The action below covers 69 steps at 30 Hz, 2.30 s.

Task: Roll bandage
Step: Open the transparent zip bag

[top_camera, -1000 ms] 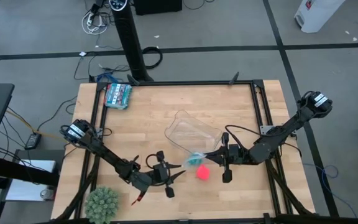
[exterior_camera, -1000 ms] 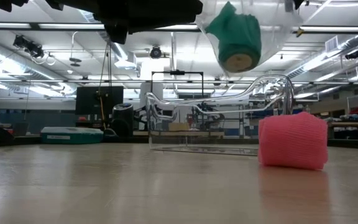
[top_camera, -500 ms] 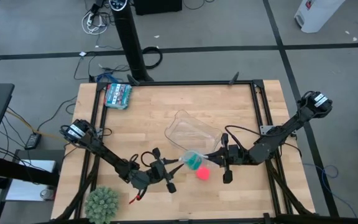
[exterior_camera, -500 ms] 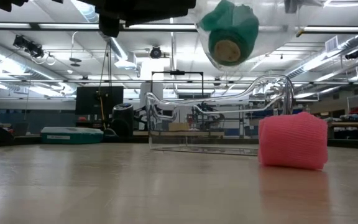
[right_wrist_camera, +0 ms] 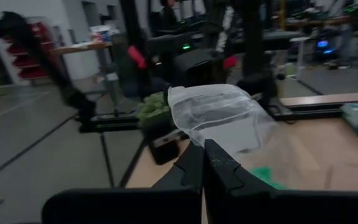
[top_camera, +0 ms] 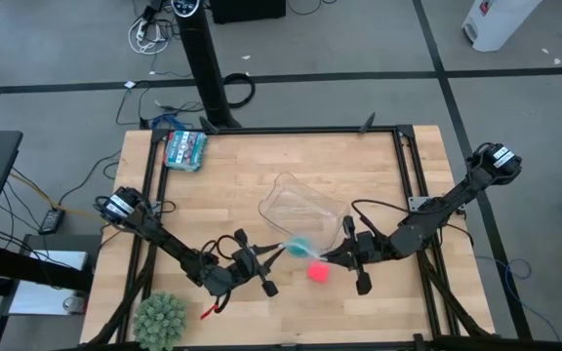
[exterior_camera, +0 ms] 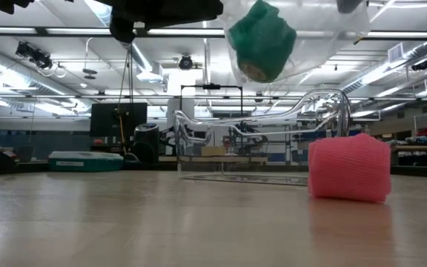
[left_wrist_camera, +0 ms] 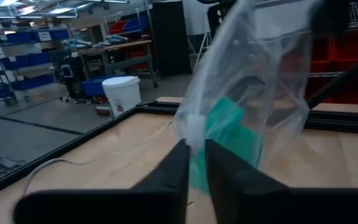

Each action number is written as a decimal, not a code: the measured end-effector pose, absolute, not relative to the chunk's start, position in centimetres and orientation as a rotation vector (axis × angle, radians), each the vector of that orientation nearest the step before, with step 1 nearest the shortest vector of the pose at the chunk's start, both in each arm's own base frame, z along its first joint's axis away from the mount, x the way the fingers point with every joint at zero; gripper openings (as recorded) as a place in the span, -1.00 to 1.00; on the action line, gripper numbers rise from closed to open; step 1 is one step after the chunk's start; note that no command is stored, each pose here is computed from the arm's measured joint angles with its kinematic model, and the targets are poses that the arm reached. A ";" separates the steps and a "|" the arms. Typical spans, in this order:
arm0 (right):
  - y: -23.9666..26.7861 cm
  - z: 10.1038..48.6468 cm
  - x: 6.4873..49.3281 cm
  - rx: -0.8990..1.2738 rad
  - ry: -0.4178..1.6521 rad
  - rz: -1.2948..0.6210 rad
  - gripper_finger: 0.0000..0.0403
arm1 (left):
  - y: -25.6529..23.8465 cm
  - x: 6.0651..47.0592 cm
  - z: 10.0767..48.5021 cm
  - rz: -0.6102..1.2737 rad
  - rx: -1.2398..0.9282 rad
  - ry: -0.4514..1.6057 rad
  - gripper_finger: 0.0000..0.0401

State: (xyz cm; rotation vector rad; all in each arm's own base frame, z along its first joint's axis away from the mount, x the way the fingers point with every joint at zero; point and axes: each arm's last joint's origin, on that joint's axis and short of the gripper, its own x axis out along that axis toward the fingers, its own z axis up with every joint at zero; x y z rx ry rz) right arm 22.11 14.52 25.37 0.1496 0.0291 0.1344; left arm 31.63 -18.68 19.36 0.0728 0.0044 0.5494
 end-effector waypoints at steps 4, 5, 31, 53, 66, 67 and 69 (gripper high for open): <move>14.7 25.2 22.1 0.160 0.057 0.213 -1.00 | -18.7 31.6 19.4 0.549 0.090 0.006 -0.96; 14.8 25.1 22.0 0.160 0.066 0.229 -1.00 | -18.7 31.6 19.4 0.549 0.089 0.005 -0.97; 13.6 27.8 18.3 0.038 0.049 0.066 -0.44 | -23.6 30.9 22.3 0.401 0.184 0.033 -1.00; 13.8 27.1 18.8 0.006 0.077 0.060 -0.48 | -17.8 37.7 23.9 0.086 0.021 0.477 -0.99; 12.1 24.5 23.7 0.089 0.254 0.146 -0.49 | -14.2 39.5 23.9 -0.055 -0.085 0.513 -0.99; 12.1 24.6 24.1 0.093 0.284 0.151 -0.49 | -13.9 39.7 23.9 -0.053 -0.092 0.514 -0.99; 12.2 24.6 24.8 0.084 0.362 0.152 -0.49 | -13.3 39.9 23.9 -0.053 -0.120 0.524 -0.99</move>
